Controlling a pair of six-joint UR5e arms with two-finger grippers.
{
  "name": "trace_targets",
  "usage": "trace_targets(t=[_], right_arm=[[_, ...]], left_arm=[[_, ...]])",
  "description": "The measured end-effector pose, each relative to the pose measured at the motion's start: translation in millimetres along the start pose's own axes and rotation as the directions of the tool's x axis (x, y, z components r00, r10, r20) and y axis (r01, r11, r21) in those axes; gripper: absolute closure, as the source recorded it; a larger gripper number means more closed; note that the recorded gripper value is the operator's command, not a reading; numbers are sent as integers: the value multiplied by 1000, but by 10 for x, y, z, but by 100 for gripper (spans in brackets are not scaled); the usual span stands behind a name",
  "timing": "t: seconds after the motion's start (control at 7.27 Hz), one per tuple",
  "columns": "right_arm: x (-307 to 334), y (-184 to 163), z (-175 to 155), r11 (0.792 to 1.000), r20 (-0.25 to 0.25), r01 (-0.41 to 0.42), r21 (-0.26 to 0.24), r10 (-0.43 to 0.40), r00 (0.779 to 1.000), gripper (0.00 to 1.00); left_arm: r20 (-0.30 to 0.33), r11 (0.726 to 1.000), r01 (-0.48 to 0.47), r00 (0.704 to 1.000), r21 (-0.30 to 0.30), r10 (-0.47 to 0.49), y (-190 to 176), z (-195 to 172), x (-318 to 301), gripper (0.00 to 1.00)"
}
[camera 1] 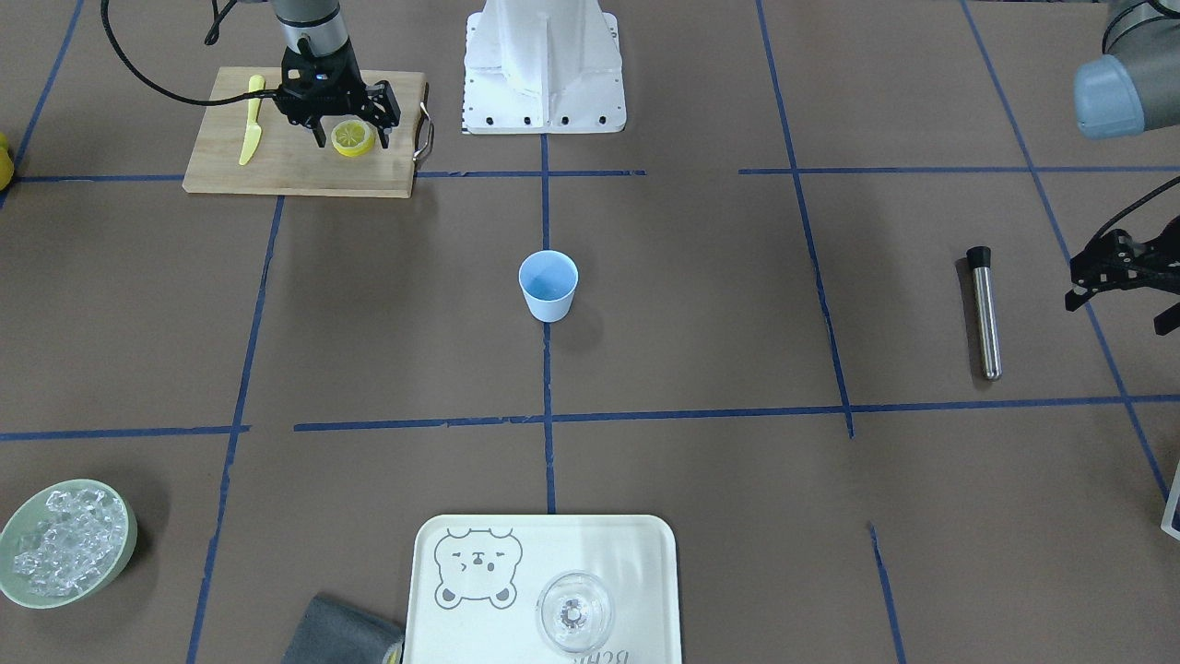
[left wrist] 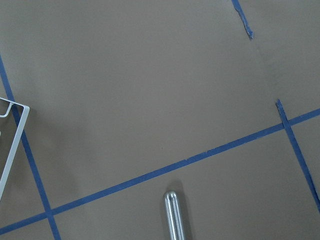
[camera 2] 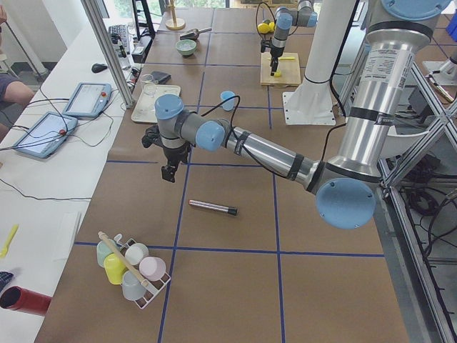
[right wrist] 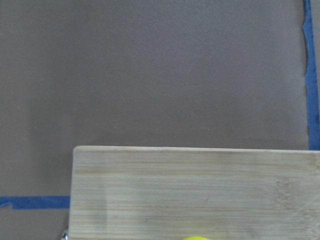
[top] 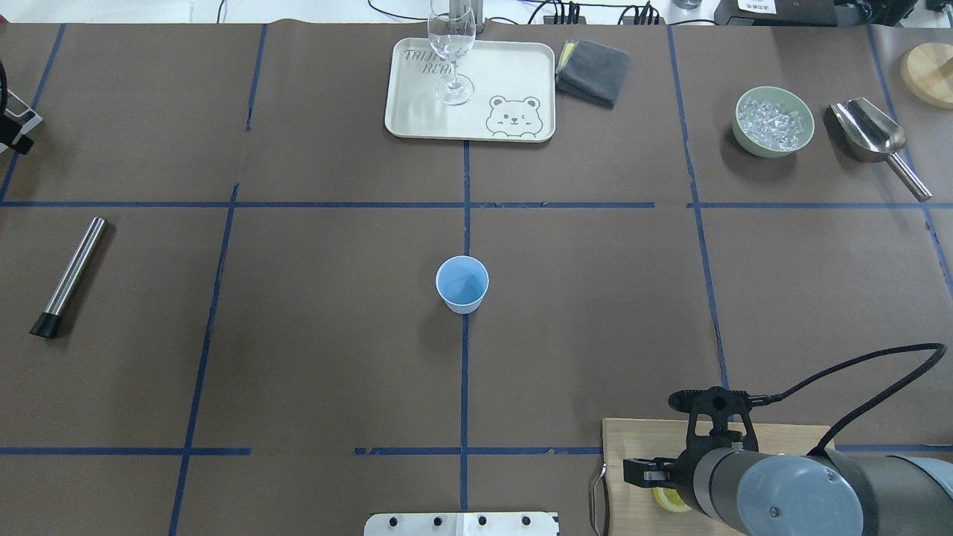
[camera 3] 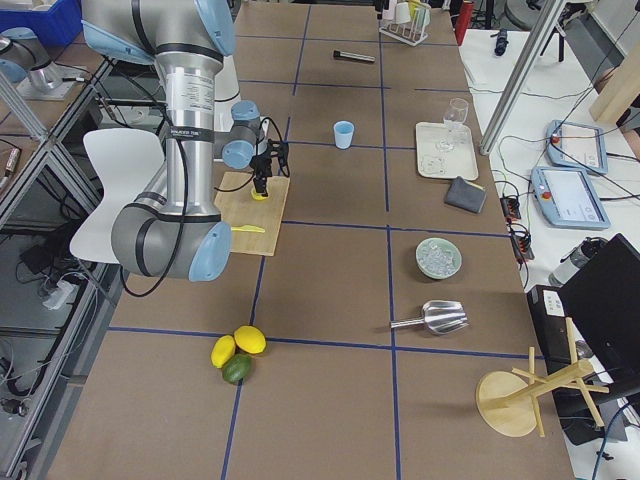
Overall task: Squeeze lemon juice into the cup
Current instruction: 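Lower the right gripper and close it on the lemon slice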
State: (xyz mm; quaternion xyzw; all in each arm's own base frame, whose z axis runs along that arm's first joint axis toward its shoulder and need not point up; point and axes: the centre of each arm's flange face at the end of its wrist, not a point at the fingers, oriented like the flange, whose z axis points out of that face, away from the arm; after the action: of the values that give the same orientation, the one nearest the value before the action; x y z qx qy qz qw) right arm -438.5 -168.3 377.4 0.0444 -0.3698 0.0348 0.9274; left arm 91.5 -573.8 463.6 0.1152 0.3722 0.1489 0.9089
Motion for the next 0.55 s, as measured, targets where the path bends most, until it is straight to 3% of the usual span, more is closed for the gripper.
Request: trace_targets(t=[0.14, 0.28, 0.55], right_arm=[[0, 6, 14, 1000, -1, 1, -3, -1, 1000, 1], [3, 10, 24, 1000, -3, 1, -4, -1, 1000, 8], [3, 12, 28, 1000, -3, 1, -5, -1, 1000, 34]], left_arm=[[0, 1000, 0, 1000, 0, 0, 2, 1, -1, 0], [0, 1000, 0, 1000, 0, 0, 3, 2, -2, 0], [0, 1000, -1, 1000, -1, 1, 5, 3, -2, 0]])
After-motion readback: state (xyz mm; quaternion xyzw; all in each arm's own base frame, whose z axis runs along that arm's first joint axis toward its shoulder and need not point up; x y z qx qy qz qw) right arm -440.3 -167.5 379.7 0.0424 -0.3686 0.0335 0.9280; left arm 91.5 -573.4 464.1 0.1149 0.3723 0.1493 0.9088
